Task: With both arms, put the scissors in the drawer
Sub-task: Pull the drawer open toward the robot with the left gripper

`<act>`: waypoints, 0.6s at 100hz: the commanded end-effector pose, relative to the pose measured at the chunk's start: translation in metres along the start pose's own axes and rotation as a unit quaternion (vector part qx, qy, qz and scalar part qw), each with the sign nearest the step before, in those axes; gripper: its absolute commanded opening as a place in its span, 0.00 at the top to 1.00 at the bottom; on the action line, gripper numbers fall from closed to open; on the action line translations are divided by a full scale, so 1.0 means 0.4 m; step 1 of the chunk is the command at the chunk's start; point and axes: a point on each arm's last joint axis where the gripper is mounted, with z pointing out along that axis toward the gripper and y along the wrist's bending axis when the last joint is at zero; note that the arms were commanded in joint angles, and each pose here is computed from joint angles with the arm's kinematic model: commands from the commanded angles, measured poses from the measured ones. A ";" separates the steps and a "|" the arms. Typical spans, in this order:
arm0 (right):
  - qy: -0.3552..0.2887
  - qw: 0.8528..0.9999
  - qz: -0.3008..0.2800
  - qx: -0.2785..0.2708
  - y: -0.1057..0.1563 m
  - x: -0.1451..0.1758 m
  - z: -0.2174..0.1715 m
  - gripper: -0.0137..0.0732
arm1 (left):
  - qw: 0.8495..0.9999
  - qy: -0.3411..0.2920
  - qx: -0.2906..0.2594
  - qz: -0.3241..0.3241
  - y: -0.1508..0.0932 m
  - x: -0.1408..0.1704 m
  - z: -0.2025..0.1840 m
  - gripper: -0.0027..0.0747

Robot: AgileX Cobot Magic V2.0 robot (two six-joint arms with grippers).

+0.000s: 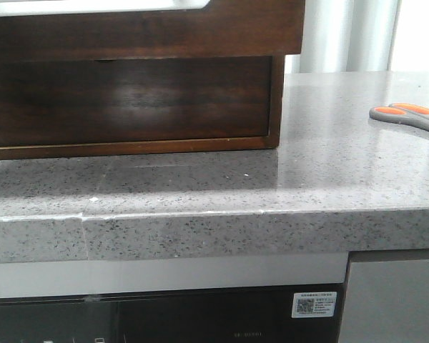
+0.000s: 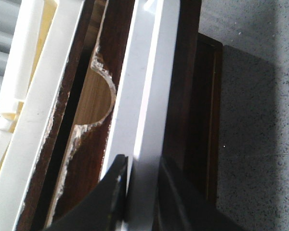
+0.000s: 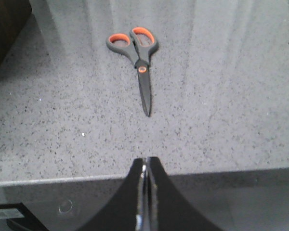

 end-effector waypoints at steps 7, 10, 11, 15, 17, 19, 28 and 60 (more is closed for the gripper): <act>-0.023 1.000 -0.001 -0.002 0.001 -0.036 0.002 0.95 | 0.999 -0.024 -0.021 -0.034 0.026 -0.019 -0.006 0.60; -0.020 1.000 0.000 -0.002 0.001 -0.036 0.004 0.95 | 0.999 -0.029 -0.022 -0.034 0.027 -0.021 -0.006 0.57; -0.019 1.000 0.000 -0.002 0.001 -0.035 0.005 0.95 | 0.999 -0.030 -0.023 -0.034 0.027 -0.021 -0.006 0.56; -0.016 1.000 0.002 -0.003 0.002 -0.036 0.008 0.95 | 0.998 -0.032 -0.023 -0.038 0.028 -0.022 -0.006 0.53; -0.015 1.000 0.005 -0.004 0.002 -0.036 0.009 0.95 | 0.998 -0.032 -0.024 -0.039 0.028 -0.022 -0.006 0.52; -0.013 1.000 0.005 -0.004 0.002 -0.036 0.011 0.95 | 0.998 -0.032 -0.024 -0.043 0.028 -0.022 -0.006 0.52; -0.003 1.000 0.005 -0.004 0.002 -0.043 0.018 0.95 | 0.997 -0.033 -0.025 -0.065 0.029 -0.022 -0.006 0.53; 0.051 0.999 -0.007 -0.005 0.005 -0.170 0.051 0.88 | 0.985 -0.102 -0.078 -0.118 0.059 -0.050 -0.041 0.53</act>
